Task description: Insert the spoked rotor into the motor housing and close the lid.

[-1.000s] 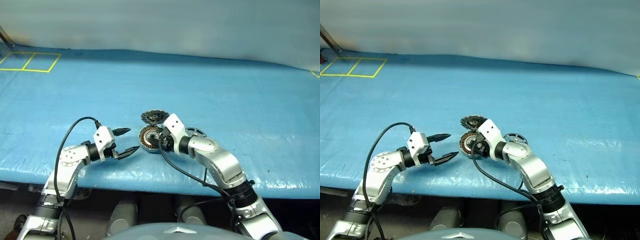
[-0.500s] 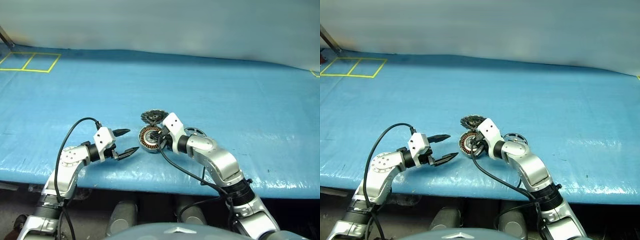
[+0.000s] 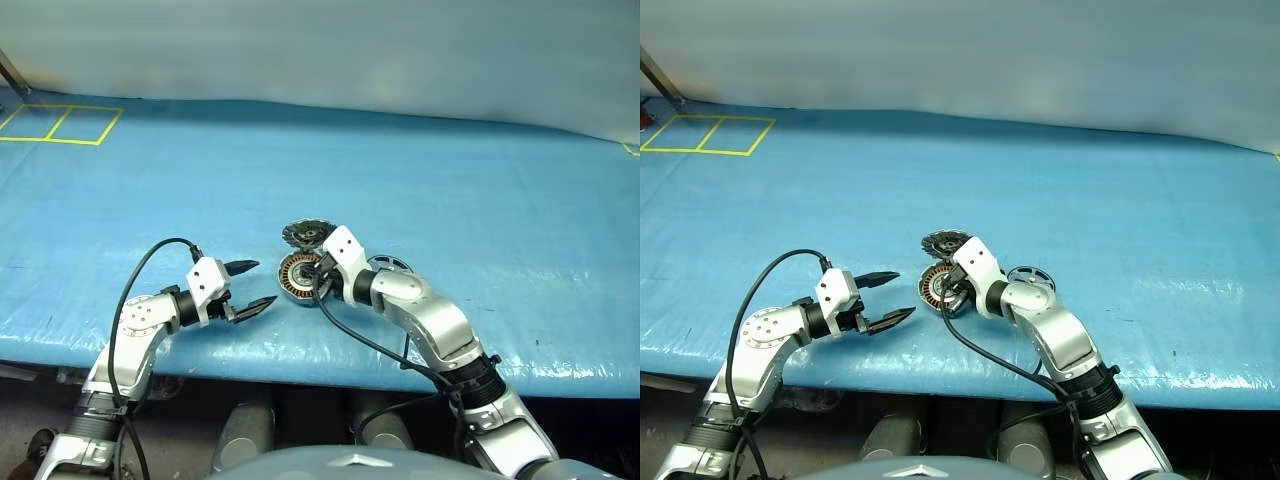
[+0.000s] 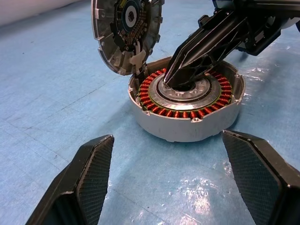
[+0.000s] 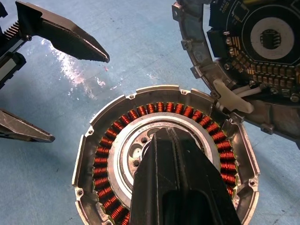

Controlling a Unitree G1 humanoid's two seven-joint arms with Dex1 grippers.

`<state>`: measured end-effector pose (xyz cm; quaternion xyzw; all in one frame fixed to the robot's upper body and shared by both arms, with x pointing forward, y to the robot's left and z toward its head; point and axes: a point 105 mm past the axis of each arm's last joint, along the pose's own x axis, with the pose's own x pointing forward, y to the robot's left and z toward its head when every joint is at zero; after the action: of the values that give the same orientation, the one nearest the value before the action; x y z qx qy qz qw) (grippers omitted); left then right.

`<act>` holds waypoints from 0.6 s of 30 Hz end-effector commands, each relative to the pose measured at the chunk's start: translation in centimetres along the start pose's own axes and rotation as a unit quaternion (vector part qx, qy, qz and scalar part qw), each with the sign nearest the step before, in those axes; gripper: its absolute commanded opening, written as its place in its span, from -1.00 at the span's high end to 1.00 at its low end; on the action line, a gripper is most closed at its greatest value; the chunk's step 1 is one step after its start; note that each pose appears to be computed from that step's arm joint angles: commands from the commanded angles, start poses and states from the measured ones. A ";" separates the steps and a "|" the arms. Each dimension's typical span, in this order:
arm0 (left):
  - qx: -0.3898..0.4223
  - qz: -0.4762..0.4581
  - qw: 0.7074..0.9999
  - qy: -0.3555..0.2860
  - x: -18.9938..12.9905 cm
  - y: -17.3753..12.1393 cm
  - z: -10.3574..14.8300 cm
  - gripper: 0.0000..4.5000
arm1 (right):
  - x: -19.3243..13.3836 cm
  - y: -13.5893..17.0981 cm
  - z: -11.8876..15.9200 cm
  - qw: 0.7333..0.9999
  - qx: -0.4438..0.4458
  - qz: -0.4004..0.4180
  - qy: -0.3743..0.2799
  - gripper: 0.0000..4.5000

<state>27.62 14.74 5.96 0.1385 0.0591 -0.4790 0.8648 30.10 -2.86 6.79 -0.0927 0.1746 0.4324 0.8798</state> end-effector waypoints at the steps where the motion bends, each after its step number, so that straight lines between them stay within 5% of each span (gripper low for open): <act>1: 0.015 0.004 1.000 -0.003 -0.1 0.3 0.4 -0.79 | -0.1 -0.5 -1.3 1.000 -0.002 -0.016 0.025 0.99; 8: 0.009 -0.002 1.000 -0.008 0.1 0.2 0.5 -0.79 | -2.4 0.1 3.0 0.997 0.014 0.010 -0.073 0.99; 18: -0.001 -0.008 1.000 -0.026 0.5 0.3 1.1 -0.79 | -9.5 -3.6 1.9 0.991 -0.054 -0.119 -0.009 0.99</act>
<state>27.90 14.28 6.25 0.1270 0.0523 -0.4869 0.8626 27.97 -10.24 10.81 -0.1313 0.1516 0.3615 0.9106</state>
